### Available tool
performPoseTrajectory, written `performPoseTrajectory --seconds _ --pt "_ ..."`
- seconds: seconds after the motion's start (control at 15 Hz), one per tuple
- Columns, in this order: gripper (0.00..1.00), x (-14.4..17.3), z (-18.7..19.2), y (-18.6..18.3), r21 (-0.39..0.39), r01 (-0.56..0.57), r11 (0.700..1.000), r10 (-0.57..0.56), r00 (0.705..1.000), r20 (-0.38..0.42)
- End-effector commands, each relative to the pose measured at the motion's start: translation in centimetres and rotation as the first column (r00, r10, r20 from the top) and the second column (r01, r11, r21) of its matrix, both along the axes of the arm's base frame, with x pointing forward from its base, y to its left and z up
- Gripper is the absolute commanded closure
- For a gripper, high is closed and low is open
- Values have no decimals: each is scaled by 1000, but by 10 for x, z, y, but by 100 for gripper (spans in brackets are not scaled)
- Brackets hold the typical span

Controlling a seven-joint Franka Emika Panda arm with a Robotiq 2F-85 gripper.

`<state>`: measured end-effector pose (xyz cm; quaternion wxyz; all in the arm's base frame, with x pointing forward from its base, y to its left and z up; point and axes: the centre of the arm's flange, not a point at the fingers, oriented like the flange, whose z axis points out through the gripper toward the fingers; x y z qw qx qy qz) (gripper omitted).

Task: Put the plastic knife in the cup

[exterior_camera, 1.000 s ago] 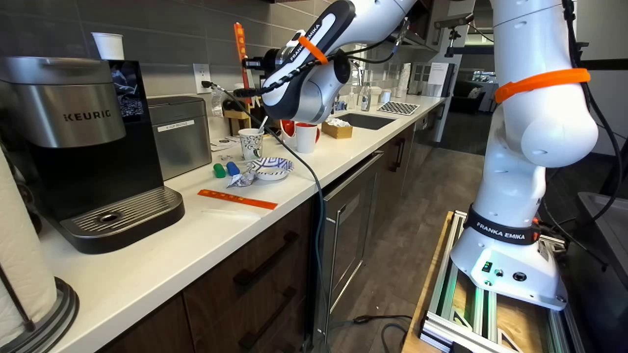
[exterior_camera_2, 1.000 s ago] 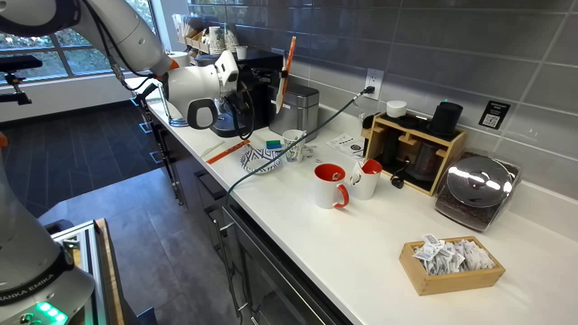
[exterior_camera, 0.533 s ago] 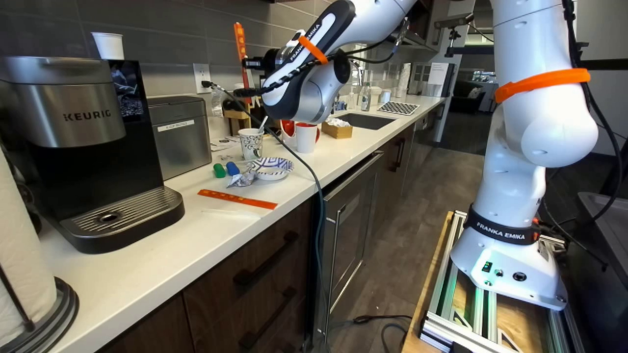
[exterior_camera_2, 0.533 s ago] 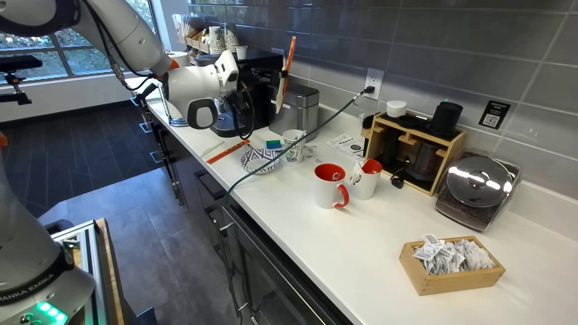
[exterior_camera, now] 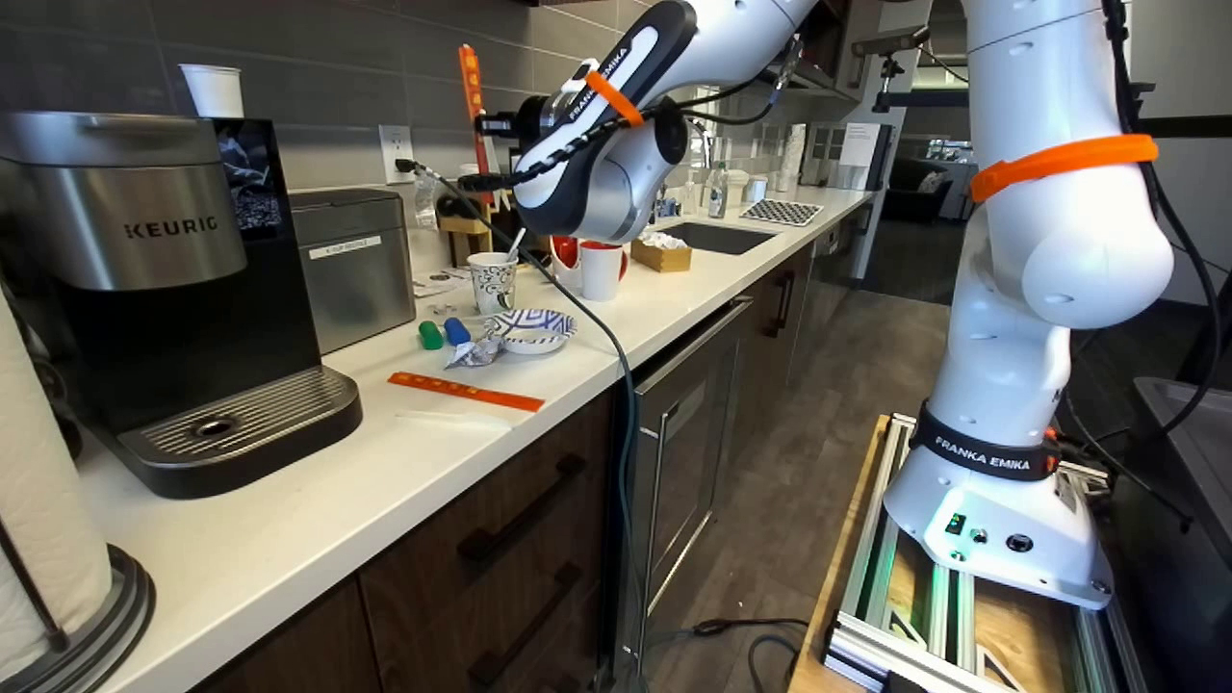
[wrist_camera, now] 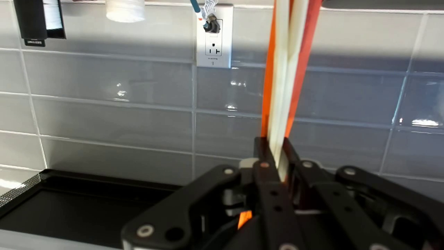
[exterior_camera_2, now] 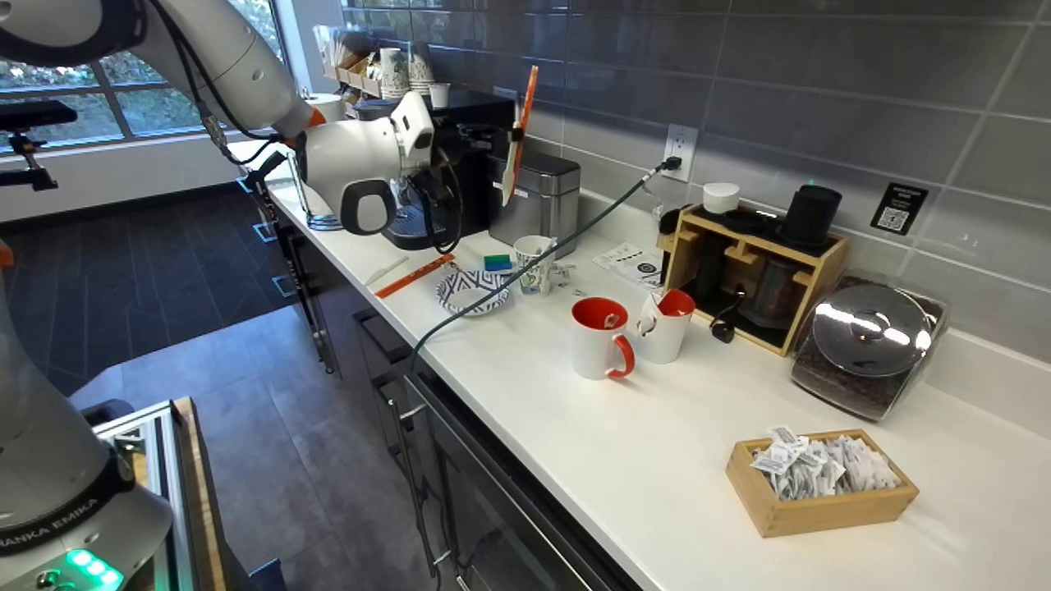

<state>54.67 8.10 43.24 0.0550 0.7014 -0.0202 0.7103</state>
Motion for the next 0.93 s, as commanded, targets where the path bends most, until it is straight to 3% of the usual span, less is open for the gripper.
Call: performPoseTrajectory --seconds 0.0,0.33,0.47,0.6,0.87 --pt "98 2 -4 0 -5 17 1000 -17 1000 26" --pt "98 -4 -11 7 -94 142 985 -128 982 137" --pt "98 4 3 6 -120 198 973 -175 968 179" --pt "98 8 12 6 -158 229 961 -203 965 163" --pt "98 -4 -13 9 -256 221 941 -211 975 66"
